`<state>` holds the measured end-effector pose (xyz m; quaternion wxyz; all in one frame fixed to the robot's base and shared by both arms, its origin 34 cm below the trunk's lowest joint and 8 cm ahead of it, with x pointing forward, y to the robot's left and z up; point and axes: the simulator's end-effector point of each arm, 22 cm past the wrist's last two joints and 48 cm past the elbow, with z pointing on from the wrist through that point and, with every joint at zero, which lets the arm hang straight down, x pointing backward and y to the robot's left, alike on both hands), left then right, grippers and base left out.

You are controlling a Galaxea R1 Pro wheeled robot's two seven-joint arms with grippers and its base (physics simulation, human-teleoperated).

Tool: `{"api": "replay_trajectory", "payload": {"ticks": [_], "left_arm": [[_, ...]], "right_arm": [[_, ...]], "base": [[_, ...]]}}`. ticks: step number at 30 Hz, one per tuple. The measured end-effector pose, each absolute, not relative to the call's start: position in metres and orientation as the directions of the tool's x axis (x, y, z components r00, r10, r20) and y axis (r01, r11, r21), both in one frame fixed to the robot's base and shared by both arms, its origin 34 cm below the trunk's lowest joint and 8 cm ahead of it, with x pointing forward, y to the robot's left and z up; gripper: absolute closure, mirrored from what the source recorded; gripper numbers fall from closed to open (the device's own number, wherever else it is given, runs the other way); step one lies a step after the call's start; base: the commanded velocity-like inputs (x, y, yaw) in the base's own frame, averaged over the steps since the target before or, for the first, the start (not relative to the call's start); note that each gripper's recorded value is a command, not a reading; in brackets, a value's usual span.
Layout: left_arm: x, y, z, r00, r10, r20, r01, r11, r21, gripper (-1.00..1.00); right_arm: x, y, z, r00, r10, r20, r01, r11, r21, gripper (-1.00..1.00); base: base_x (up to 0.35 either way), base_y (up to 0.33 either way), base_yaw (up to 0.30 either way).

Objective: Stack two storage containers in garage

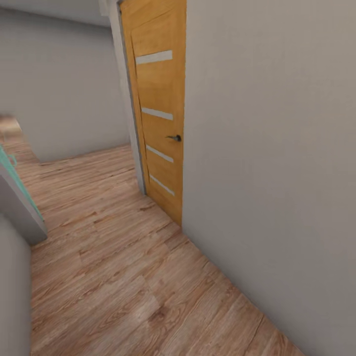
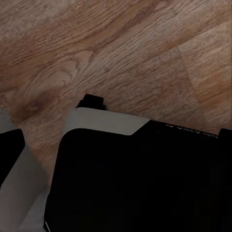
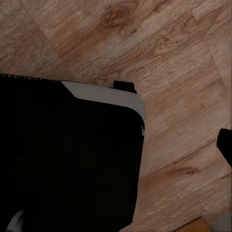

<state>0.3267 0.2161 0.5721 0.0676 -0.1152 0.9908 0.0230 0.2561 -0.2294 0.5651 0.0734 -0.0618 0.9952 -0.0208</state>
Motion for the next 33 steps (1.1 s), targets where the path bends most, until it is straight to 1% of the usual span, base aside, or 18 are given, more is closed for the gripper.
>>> {"api": "replay_trajectory", "payload": {"ticks": [5, 23, 33], "left_arm": [[0.3268, 0.2160, 0.5721, -0.964, -0.225, -0.139, -0.231, 0.972, 0.030, -1.00], [0.3270, 0.2160, 0.5721, -0.964, -0.225, -0.139, -0.231, 0.972, 0.030, -1.00], [0.3269, 0.2161, 0.5721, -0.964, -0.225, -0.140, -0.231, 0.972, 0.030, -1.00]], "right_arm": [[0.2559, -0.2293, 0.5651, -0.981, -0.129, -0.143, -0.123, 0.991, -0.050, -1.00], [0.2560, -0.2297, 0.5651, -0.981, -0.128, -0.143, -0.122, 0.991, -0.051, -1.00], [0.2562, -0.2291, 0.5652, -0.980, -0.134, -0.144, -0.128, 0.990, -0.050, -1.00]], "base": [[0.303, 0.000, 0.060], [0.302, 0.000, 0.004], [0.300, 0.000, 0.241]]}}
